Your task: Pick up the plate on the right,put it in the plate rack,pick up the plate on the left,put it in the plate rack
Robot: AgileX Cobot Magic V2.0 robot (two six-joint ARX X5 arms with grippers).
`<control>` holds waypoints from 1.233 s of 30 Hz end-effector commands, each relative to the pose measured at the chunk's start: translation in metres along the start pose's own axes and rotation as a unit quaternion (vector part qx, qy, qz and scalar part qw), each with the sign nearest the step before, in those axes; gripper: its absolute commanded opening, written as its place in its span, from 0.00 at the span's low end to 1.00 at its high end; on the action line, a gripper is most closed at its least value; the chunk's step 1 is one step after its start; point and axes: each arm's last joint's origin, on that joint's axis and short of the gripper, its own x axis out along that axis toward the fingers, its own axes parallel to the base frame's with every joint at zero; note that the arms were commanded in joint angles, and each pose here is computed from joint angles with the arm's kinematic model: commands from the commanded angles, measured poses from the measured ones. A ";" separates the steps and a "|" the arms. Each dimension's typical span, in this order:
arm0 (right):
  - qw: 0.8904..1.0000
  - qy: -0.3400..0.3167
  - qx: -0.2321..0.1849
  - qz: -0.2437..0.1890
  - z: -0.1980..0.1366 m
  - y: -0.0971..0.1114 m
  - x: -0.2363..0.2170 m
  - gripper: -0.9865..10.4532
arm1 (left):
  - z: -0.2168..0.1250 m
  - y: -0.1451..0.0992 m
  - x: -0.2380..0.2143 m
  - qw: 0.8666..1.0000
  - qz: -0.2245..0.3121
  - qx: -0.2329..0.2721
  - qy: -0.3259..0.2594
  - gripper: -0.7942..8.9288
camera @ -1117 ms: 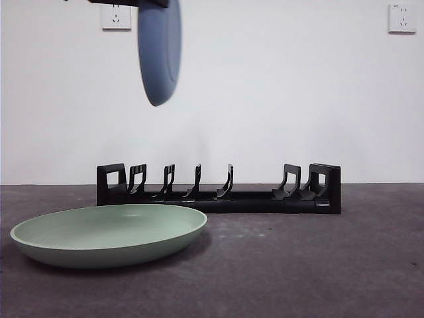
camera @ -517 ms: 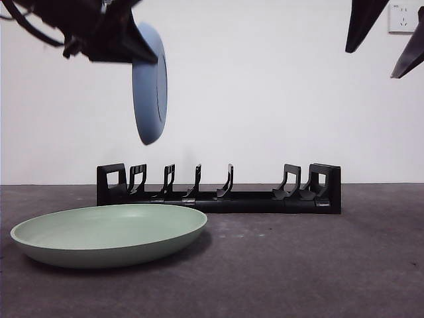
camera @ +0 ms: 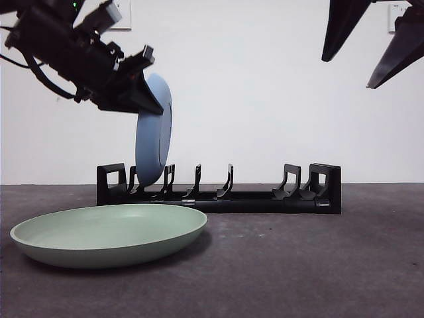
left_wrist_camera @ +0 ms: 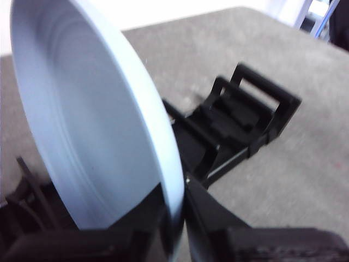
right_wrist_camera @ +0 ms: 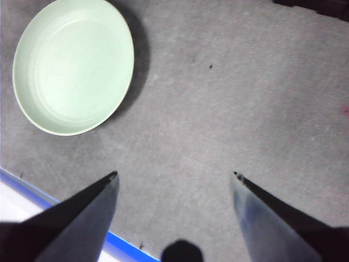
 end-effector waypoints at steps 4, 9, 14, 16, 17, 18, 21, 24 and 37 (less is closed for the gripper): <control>1.000 -0.004 -0.002 0.002 0.000 0.004 0.004 0.39 | -0.012 0.006 0.012 1.000 0.007 0.025 0.015 0.07; 1.000 -0.006 -0.002 0.000 0.000 0.006 0.005 0.39 | -0.019 0.008 0.018 0.999 0.016 0.025 0.030 0.07; 1.000 -0.008 -0.004 -0.011 0.000 0.007 0.005 0.39 | -0.020 0.010 0.019 0.998 0.037 0.031 0.034 0.08; 1.000 -0.009 -0.004 -0.016 0.000 0.006 0.005 0.39 | -0.020 0.010 0.019 0.998 0.036 0.030 0.034 0.08; 1.000 -0.010 -0.004 -0.017 0.000 0.006 0.005 0.39 | -0.020 0.010 0.019 0.998 0.036 0.030 0.035 0.08; 1.000 -0.010 -0.004 -0.017 0.001 0.006 0.005 0.39 | -0.020 0.010 0.019 0.998 0.035 0.030 0.037 0.08; 1.000 -0.011 -0.004 -0.016 0.001 0.006 0.005 0.39 | -0.021 0.009 0.019 0.998 0.032 0.028 0.042 0.11; 1.000 -0.011 -0.004 -0.016 0.001 0.006 0.005 0.39 | -0.022 0.008 0.019 0.998 0.031 0.027 0.045 0.24; 1.000 -0.010 -0.004 -0.016 0.001 0.006 0.005 0.39 | -0.020 0.004 0.015 0.999 0.002 0.025 0.047 0.28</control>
